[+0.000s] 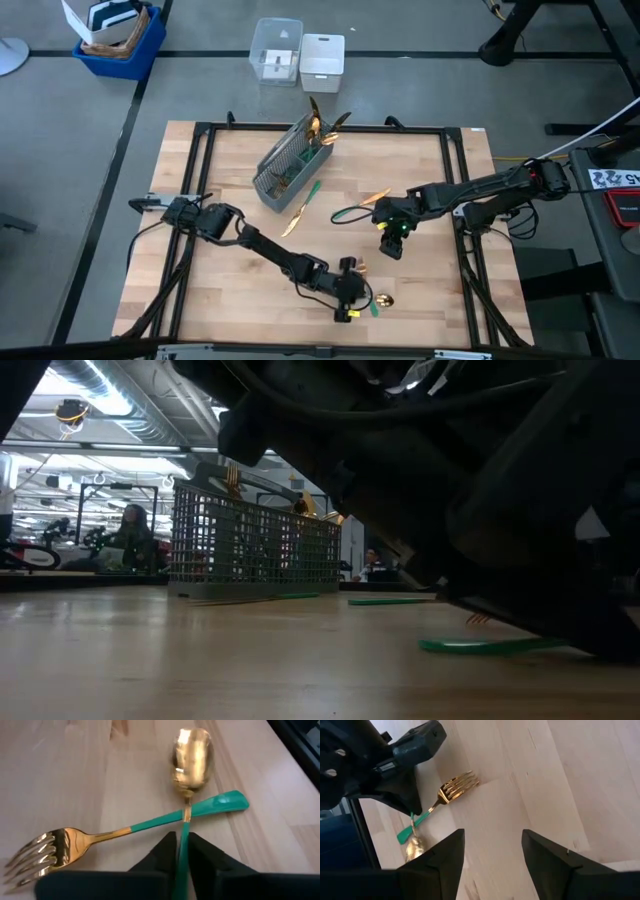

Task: Sort silverware
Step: Put the green-gold spoon into the silverware basket

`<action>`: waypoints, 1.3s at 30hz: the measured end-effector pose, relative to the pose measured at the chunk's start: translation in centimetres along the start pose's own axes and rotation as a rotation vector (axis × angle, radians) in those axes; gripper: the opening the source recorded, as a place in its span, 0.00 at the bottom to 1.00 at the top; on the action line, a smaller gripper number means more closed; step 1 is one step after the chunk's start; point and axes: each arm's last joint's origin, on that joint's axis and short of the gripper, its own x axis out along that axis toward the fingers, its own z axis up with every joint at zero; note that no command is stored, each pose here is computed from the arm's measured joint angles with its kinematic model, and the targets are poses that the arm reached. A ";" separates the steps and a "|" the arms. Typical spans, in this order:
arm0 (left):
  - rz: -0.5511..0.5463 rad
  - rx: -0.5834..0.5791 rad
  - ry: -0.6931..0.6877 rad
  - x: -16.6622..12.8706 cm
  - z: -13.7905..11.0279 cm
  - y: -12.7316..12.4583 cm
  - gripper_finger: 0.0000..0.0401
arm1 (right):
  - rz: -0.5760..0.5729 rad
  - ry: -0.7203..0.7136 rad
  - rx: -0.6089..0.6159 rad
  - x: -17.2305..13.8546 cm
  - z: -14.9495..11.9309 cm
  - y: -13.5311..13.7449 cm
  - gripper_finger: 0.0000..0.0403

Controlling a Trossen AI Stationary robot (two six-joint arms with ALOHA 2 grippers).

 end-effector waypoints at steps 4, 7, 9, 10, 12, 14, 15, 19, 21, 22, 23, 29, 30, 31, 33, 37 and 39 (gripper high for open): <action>0.000 -0.014 0.003 0.0 -0.1 0.0 0.02 | 0.000 0.000 0.000 0.0 0.0 0.0 0.50; -0.003 -0.044 0.004 -0.1 0.0 0.0 0.03 | 0.000 0.000 0.000 0.0 0.0 0.0 0.50; -0.005 -0.046 0.001 -0.3 0.3 0.0 0.03 | 0.000 0.000 0.000 0.0 0.0 0.0 0.50; -0.008 -0.047 0.001 -0.4 0.4 0.0 0.03 | 0.000 0.000 0.000 0.0 0.0 0.0 0.50; -0.013 -0.050 -0.001 -0.8 0.7 0.0 0.02 | -0.001 0.001 0.000 -0.2 0.1 0.1 0.50; -0.018 -0.050 0.004 -1.3 1.0 -0.1 0.02 | 0.007 -0.011 -0.007 -0.6 0.4 0.5 0.50; -0.023 -0.050 0.003 -1.4 1.2 -0.2 0.02 | 0.012 -0.019 -0.015 -0.8 0.7 0.7 0.50; -0.035 -0.063 -0.048 -2.8 2.9 -0.3 0.02 | 0.009 -0.040 -0.076 -2.3 1.5 1.7 0.50; -0.036 -0.074 -0.074 -3.4 3.6 -0.3 0.01 | -0.012 -0.051 -0.103 -3.3 1.9 2.3 0.50; -0.032 -0.080 -0.081 -3.6 3.9 -0.3 0.01 | -0.024 -0.060 -0.118 -3.8 2.1 2.5 0.50; -0.028 -0.086 -0.086 -3.7 4.0 -0.3 0.01 | -0.040 -0.069 -0.133 -4.3 2.3 2.8 0.50; 0.060 -0.131 -0.137 -5.8 5.9 0.1 0.01 | -0.160 -0.116 -0.189 -8.1 3.2 4.3 0.50; 0.089 -0.151 -0.134 -6.1 6.0 0.2 0.01 | -0.181 -0.128 -0.189 -8.9 3.3 4.5 0.50; 0.120 -0.167 -0.128 -6.4 6.1 0.4 0.01 | -0.202 -0.141 -0.191 -9.6 3.5 4.8 0.50; 0.186 -0.185 -0.114 -7.1 6.3 0.9 0.01 | -0.246 -0.162 -0.199 -11.1 3.6 5.2 0.50; 0.305 -0.215 -0.131 -9.3 7.7 2.0 0.01 | -0.315 -0.225 -0.239 -14.2 3.7 6.1 0.50; 0.348 -0.220 -0.138 -10.7 8.5 2.6 0.01 | -0.331 -0.273 -0.253 -15.8 3.5 6.4 0.50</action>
